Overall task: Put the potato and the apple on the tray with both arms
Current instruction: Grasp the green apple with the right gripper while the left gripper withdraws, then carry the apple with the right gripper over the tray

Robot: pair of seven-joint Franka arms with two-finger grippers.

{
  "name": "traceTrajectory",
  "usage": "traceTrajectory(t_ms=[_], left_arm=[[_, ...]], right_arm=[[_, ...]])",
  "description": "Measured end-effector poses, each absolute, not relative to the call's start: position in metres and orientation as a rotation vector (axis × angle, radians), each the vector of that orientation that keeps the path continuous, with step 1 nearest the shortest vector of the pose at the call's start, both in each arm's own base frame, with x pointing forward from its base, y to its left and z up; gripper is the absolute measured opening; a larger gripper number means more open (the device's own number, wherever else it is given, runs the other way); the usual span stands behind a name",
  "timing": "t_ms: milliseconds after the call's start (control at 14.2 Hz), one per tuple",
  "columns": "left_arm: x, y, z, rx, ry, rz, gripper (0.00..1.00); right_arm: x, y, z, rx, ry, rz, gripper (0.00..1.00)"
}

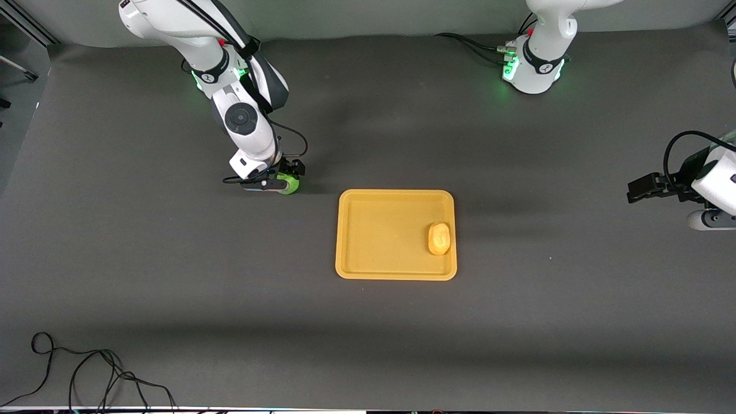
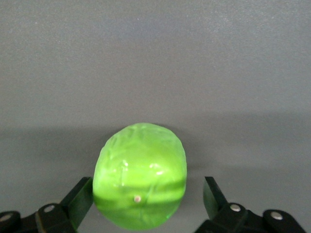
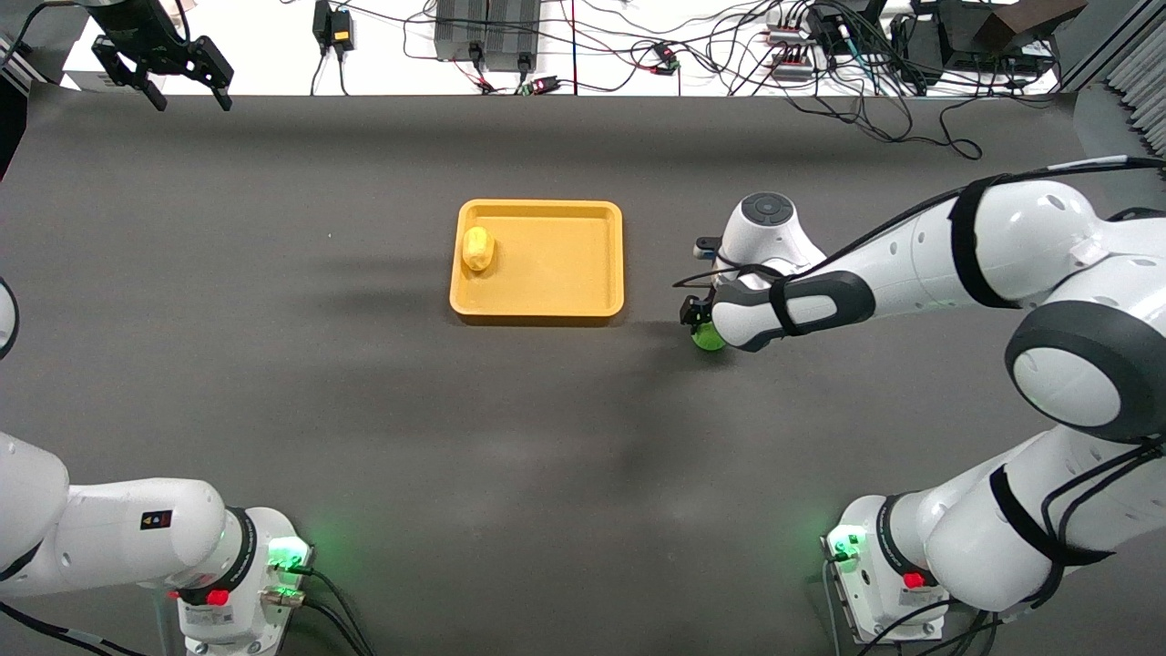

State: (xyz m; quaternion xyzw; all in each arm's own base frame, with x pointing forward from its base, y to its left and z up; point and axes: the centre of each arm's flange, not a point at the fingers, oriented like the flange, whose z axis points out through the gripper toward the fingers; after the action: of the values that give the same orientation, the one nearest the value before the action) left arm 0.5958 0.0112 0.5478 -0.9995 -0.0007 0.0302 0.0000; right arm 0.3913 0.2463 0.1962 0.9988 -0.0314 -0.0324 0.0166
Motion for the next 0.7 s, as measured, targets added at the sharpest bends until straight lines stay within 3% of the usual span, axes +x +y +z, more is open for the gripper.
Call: traceTrajectory(t_ms=[70,281,491,702], left_arm=[[0.596,0.012,0.548,-3.142,0.002,0.097,1.00],[0.594,0.013,0.550,-3.145,0.010,0.114,1.00],[0.594,0.013,0.561,-3.147,0.008,0.103,1.00],[0.596,0.014,0.559,-3.147,0.009,0.110,1.00]], right_arm=[[0.392,0.246,0.193,3.106,-0.099,-0.096,1.00],[0.395,0.244,0.191,3.110,-0.110,-0.082,0.73],[0.406,0.245,0.205,3.128,-0.125,-0.039,0.73],[0.422,0.250,0.258,3.136,-0.140,-0.040,0.73]])
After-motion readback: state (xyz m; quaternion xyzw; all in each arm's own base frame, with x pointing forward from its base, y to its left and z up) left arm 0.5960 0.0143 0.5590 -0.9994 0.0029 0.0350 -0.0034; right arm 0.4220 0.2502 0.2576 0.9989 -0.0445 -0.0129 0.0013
